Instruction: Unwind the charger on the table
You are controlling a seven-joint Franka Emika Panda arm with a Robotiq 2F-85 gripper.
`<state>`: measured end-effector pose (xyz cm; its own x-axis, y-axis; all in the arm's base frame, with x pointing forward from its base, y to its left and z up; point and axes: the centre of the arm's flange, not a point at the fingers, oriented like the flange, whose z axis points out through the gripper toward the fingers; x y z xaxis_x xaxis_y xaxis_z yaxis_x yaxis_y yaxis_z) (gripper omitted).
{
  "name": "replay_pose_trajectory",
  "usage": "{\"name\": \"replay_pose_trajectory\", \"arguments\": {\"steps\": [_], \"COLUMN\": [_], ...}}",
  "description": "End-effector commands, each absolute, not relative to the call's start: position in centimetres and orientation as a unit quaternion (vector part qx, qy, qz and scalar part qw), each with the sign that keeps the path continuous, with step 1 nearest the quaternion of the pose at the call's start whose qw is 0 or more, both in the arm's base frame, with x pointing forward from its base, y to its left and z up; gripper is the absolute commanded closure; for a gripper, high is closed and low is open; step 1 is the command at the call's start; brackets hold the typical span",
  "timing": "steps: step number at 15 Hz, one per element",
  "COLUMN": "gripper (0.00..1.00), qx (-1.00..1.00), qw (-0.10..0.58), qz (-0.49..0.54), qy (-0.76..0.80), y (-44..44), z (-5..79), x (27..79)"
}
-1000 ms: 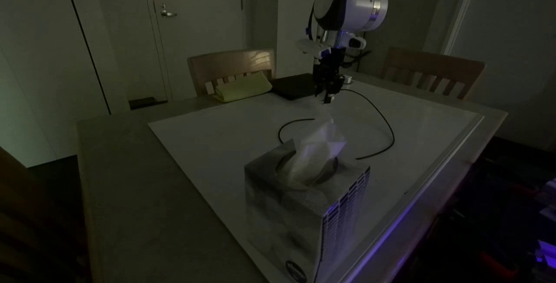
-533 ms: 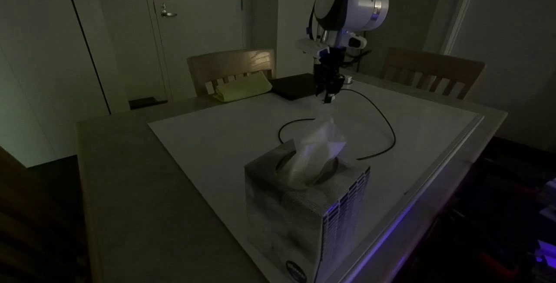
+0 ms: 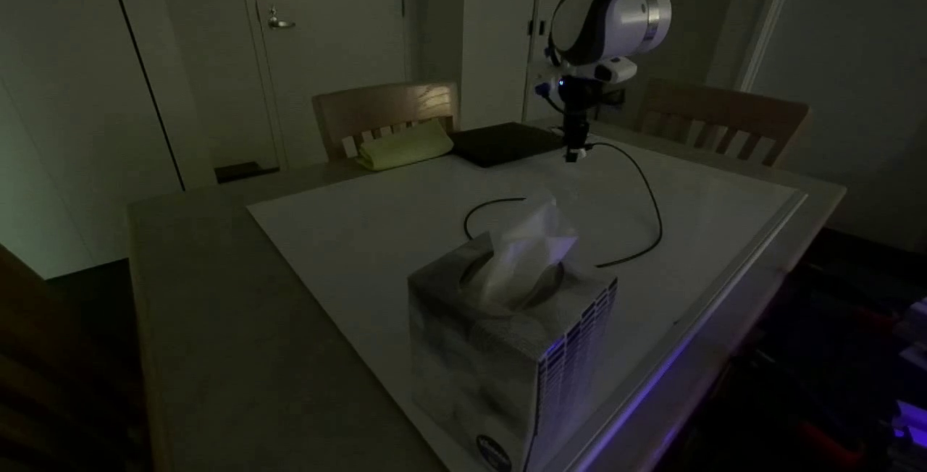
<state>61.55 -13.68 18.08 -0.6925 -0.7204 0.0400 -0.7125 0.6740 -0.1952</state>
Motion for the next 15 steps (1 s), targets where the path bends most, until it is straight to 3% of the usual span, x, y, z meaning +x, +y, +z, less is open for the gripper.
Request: {"name": "replay_pose_trajectory", "arguments": {"steps": [1, 6, 7, 8, 12, 13, 15], "gripper": [0.71, 0.71, 0.71, 0.46, 0.46, 0.71, 0.71], "qx": [-0.296, -0.147, -0.19, -0.183, -0.19, -0.191, -0.152], "qw": [0.019, 0.017, 0.006, 0.001, 0.003, 0.003, -0.002], "qz": [-0.119, -0.117, -0.122, -0.123, -0.121, -0.121, -0.109], "qy": [0.948, 0.982, 0.974, 0.975, 0.974, 0.974, 0.982], "y": [-18.0, -24.4, -23.7, -24.4, -23.8, -23.6, -24.1], "z": [18.5, 17.8, 17.2, 17.0, 16.9, 16.9, 16.8], "x": [58.4, 53.4, 55.8, 55.2, 55.6, 55.6, 55.7]}}
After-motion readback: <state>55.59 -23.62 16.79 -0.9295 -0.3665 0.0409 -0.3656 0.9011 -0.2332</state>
